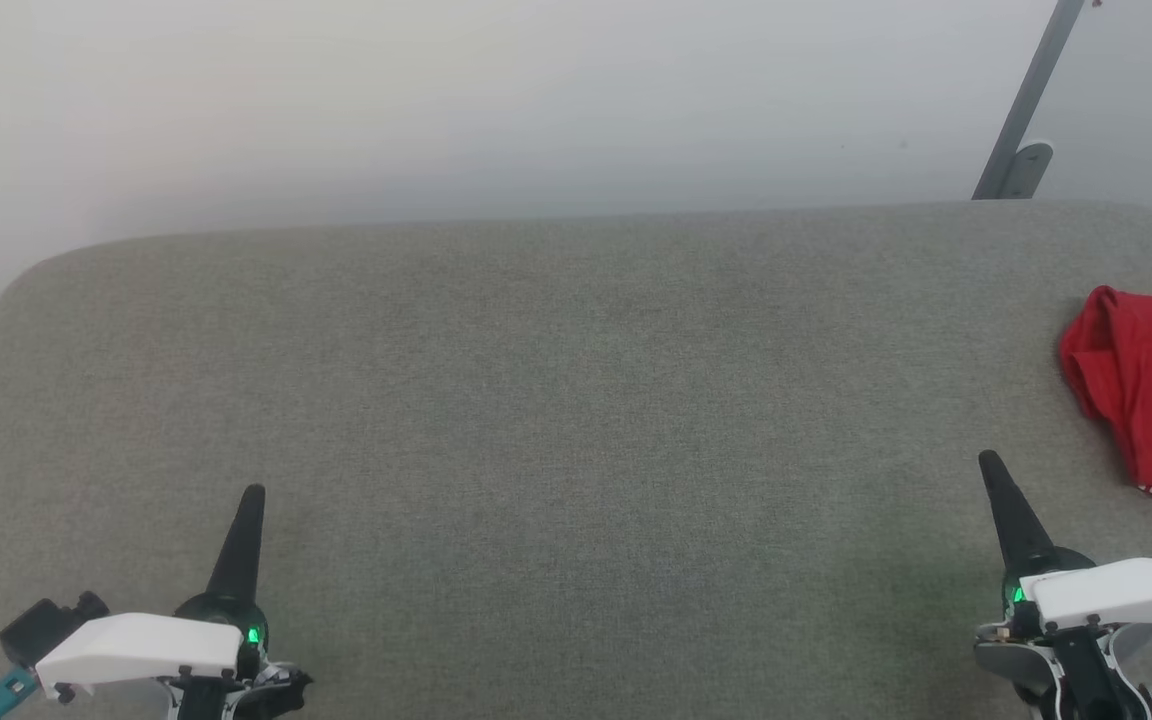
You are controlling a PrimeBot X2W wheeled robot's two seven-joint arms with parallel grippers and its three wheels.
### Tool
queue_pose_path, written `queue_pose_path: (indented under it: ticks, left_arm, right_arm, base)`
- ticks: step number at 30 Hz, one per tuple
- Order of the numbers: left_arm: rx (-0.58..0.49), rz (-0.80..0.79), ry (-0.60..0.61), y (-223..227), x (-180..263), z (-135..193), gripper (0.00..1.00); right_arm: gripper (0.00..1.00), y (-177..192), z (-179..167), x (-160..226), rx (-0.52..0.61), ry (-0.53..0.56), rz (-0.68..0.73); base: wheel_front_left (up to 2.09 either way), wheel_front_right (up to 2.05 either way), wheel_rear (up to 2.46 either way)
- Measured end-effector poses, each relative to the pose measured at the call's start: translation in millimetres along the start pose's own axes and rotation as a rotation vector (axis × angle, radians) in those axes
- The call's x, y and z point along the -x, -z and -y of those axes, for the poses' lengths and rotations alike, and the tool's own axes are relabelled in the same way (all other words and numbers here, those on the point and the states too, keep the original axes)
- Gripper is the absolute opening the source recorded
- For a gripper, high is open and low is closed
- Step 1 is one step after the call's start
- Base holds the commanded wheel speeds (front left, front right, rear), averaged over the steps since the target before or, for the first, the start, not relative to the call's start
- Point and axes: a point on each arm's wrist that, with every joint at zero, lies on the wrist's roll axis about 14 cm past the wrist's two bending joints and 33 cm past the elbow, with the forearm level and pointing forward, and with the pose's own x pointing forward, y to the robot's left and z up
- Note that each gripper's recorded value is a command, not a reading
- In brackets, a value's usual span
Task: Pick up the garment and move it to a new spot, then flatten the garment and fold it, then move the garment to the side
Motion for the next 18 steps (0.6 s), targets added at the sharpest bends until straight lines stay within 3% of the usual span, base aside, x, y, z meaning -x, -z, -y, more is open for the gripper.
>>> queue_pose_path:
  ticks: [18]
  left_arm:
    - [0.136, -0.017, 0.027, 5.4, -4.2, 9.2, 0.00]
  right_arm:
    - [0.00, 6.1, -7.7, -2.3, -0.157, -0.025, -0.012]
  base:
    - [0.00, 0.00, 0.00]
